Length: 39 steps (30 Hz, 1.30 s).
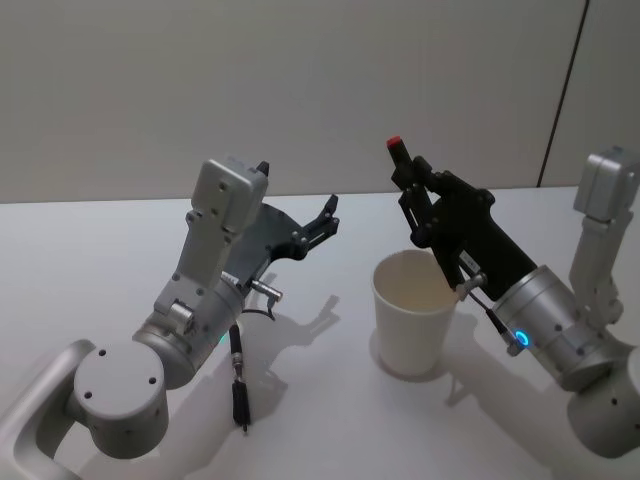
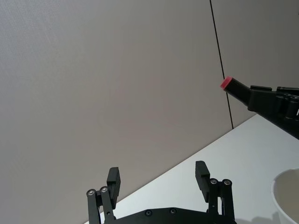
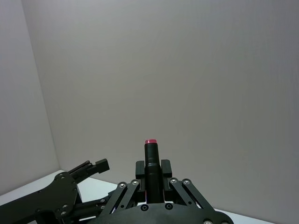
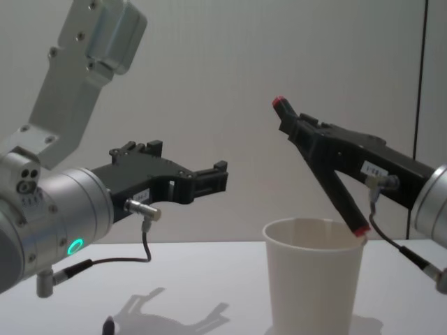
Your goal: Place the pen into the pen holder.
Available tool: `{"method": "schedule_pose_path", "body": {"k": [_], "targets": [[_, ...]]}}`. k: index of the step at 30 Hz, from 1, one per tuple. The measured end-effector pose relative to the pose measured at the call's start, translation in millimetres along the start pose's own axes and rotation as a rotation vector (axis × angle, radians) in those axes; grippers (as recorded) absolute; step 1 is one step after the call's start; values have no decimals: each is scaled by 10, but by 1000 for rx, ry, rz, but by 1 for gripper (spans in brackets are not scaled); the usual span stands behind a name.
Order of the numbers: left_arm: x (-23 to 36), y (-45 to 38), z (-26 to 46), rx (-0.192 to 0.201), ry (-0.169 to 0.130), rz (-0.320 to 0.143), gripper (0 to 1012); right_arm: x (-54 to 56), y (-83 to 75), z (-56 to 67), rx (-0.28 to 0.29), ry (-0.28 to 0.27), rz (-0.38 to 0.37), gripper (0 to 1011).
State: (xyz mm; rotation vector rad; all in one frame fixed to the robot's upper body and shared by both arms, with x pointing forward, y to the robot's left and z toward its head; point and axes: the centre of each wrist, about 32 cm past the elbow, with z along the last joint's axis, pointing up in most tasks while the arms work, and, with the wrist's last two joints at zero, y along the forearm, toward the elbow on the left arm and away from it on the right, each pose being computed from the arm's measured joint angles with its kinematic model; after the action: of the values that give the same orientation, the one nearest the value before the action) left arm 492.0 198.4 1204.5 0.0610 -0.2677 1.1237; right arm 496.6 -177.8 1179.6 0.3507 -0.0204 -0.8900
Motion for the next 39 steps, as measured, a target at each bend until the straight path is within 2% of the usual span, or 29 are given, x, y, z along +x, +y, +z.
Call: {"method": "schedule_pose_path", "body": {"k": [26,28,29,31,32,35,37,39], "targets": [[0,0,0,0,0,0,1001,-38,-18,-56,4,27,1,198],[0,0,0,0,0,0,1001,-39,-18,-58,4,28,1,241],[0,0,0,0,0,0,1001,-40,-18,-59,4,28,1,295],[0,0,0,0,0,0,1001,-41,-18,-60,4,28,1,306],[0,0,0,0,0,0,1001,-41,-18,-61,4,29,1,391],[0,0,0,0,0,0,1001,-42,-19,-61,4,29,1,446],[0,0,0,0,0,0,1001,-42,-19,-62,4,29,1,532],[0,0,0,0,0,0,1001,-43,-19,-63,4,30,1,576]]}}
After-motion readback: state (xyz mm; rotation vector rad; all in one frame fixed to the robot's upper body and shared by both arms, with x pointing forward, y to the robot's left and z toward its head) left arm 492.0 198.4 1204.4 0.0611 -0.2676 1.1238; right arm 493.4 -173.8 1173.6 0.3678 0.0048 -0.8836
